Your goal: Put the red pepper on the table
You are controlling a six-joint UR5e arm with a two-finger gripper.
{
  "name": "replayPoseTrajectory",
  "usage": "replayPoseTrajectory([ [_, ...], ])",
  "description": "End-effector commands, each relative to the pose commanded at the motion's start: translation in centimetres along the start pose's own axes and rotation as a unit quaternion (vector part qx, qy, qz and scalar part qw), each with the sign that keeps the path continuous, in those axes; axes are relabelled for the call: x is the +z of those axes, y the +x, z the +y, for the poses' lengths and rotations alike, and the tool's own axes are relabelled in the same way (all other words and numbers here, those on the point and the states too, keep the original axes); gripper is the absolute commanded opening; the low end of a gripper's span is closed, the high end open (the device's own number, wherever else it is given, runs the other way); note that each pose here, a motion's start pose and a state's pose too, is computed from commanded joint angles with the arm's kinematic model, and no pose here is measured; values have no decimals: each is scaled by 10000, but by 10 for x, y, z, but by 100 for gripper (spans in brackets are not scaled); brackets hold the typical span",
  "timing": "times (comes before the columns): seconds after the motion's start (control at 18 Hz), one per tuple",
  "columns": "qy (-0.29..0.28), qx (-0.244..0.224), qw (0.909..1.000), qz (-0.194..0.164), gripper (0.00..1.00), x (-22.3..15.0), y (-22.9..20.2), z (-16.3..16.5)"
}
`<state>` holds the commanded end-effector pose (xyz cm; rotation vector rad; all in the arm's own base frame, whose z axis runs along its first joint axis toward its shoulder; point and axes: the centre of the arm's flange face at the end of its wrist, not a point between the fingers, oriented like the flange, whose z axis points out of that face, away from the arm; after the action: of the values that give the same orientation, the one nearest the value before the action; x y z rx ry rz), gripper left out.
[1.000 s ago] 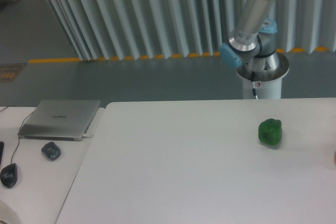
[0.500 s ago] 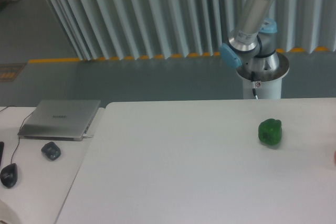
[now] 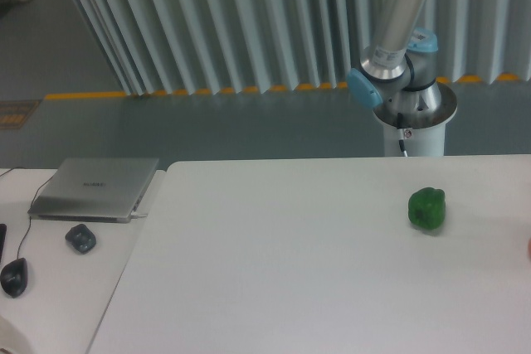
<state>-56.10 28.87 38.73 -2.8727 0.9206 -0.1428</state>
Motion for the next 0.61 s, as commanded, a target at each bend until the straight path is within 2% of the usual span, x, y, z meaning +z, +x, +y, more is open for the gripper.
replayPoseTrajectory([
  [0.22,104,-474,9988,-37,17,-5,0,-53],
  [0.44,46,-507,9987,-49,17,-7,7,-100],
  [0.61,-6,-905,9958,-130,17,-6,12,-144],
])
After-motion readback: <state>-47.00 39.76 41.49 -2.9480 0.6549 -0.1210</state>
